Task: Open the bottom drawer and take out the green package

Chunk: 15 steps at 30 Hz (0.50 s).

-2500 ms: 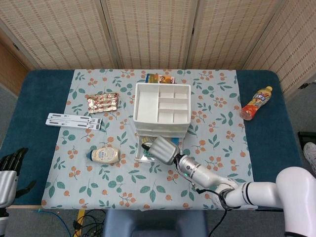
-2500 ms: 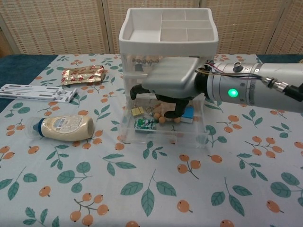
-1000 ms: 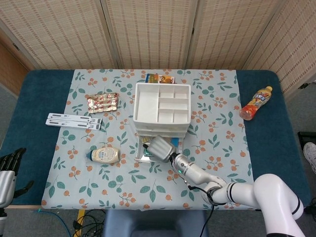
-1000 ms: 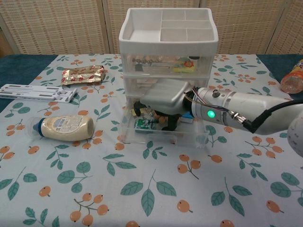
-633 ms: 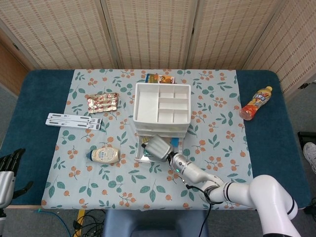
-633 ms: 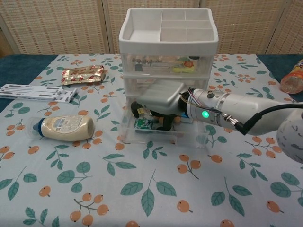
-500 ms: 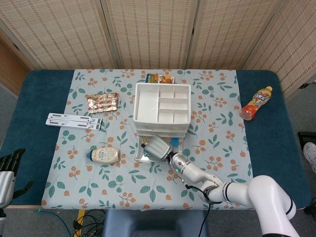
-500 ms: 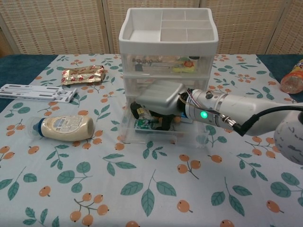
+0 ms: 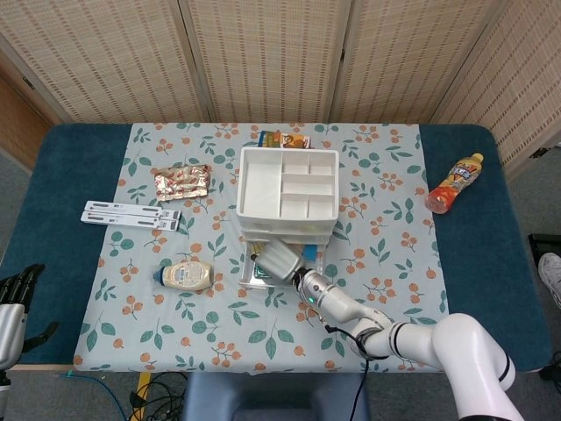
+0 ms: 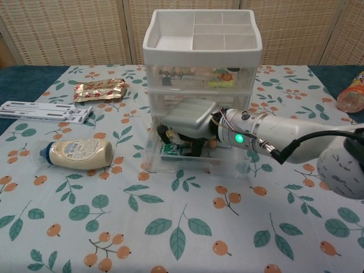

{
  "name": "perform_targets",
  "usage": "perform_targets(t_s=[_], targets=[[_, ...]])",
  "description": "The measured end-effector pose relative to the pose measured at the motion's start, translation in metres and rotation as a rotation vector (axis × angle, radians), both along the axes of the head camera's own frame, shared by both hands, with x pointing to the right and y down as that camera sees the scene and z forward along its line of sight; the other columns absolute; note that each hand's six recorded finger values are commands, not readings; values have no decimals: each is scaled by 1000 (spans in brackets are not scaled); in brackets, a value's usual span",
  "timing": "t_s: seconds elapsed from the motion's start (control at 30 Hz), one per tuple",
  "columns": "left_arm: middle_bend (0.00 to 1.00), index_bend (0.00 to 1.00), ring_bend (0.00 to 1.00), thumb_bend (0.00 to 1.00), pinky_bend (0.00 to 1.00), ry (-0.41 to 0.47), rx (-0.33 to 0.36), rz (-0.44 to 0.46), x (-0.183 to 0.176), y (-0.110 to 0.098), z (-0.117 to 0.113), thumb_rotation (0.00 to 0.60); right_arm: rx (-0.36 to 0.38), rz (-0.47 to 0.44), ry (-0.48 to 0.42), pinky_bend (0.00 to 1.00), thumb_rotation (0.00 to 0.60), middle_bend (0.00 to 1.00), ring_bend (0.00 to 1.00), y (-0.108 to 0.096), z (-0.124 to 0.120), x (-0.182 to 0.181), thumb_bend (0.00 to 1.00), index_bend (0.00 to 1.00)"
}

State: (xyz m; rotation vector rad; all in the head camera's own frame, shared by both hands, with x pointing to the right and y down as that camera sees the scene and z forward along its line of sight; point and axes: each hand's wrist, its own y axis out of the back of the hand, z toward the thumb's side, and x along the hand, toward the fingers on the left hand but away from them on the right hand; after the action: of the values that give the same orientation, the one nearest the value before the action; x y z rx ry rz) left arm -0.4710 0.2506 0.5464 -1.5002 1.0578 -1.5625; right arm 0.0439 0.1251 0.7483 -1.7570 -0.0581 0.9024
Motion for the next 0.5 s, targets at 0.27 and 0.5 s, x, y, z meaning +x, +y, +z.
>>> perform_targets(t_s=[0.27,0.5], targets=[[128,84,144,177,145,-1,-1,1,-1,0,1,600,1,4,-11,1000,600,995,1000,-1,1,-1,484,567],[128,84,144,177,145,-1,-2,0,-1,0,1,600,5,3,-30,1000,600,1000,1000,-1,-2,-2,561,598]])
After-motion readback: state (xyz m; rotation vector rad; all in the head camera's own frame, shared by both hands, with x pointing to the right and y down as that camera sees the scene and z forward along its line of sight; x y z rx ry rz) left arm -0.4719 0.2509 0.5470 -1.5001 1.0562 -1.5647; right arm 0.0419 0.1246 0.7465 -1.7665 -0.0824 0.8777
